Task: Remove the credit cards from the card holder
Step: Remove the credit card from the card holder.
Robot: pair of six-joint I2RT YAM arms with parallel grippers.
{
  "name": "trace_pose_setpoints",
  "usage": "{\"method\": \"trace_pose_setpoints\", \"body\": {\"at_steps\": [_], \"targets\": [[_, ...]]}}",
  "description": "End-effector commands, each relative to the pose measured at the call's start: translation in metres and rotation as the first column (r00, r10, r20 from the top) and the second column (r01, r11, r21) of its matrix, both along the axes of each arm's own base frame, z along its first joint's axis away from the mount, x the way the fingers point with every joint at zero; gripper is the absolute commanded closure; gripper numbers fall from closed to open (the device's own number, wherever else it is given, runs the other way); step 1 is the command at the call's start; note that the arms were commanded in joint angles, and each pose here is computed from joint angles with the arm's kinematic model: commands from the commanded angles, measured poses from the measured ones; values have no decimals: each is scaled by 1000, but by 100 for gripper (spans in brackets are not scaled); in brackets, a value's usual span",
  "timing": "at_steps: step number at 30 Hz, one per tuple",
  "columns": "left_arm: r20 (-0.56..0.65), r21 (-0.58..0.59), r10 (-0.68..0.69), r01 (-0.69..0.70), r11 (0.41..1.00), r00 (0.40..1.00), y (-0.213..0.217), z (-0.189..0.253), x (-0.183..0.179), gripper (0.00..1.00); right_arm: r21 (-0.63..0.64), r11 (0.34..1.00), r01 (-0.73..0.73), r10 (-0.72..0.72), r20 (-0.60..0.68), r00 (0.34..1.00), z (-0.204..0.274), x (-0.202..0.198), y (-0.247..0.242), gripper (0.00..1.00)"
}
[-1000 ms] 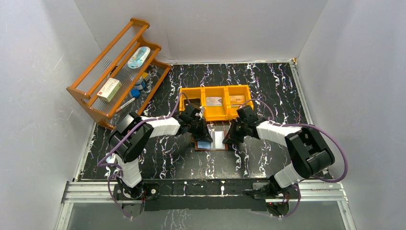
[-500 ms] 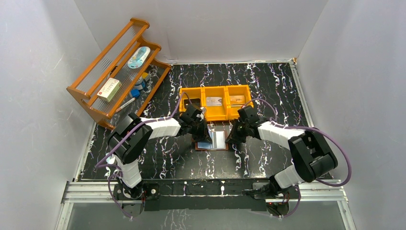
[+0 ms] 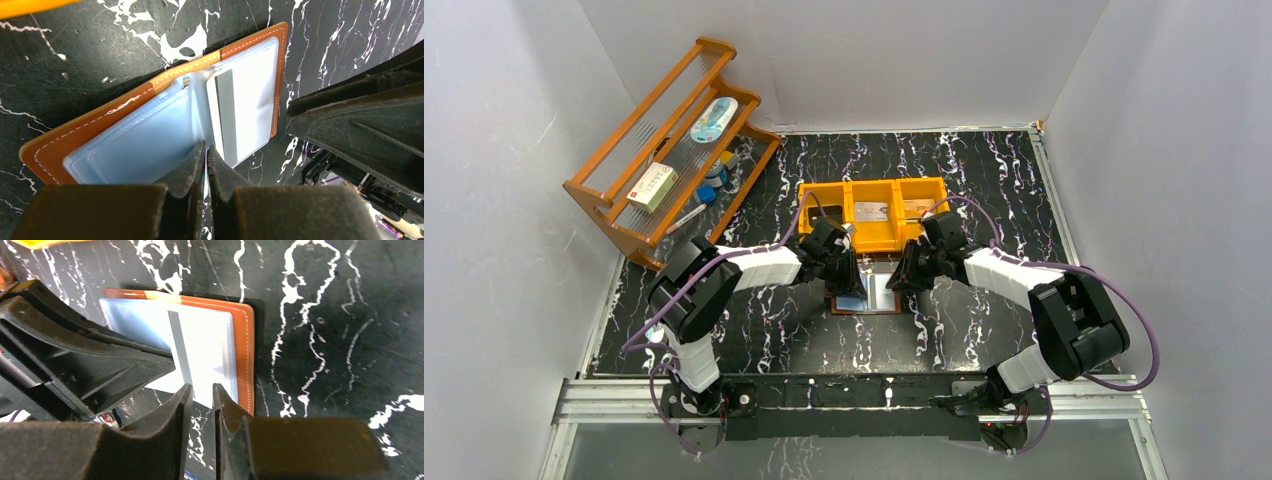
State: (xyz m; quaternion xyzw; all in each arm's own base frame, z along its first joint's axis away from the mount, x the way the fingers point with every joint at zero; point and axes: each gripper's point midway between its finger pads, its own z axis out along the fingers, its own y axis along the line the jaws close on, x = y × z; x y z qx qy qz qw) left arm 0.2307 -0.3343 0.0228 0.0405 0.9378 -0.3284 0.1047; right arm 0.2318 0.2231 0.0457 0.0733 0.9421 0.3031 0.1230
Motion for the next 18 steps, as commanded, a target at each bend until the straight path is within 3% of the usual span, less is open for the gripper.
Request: {"method": "trace_pose_setpoints", "body": {"at_steps": [1, 8, 14, 18], "targets": [[21, 2, -15, 15, 1000, 1000, 3, 11, -3, 94, 107, 994, -36, 32, 39, 999, 19, 14, 21, 70], [17, -2, -17, 17, 1000, 1000, 1, 11, -3, 88, 16, 1000, -3, 3, -33, 999, -9, 9, 10, 67], [20, -25, -19, 19, 1000, 1000, -3, 14, -1, 74, 18, 1000, -17, 19, -86, 996, -24, -1, 9, 68], [6, -39, -15, 15, 999, 1000, -7, 11, 0, 72, 60, 998, -17, 22, -87, 996, -22, -2, 14, 72]]}}
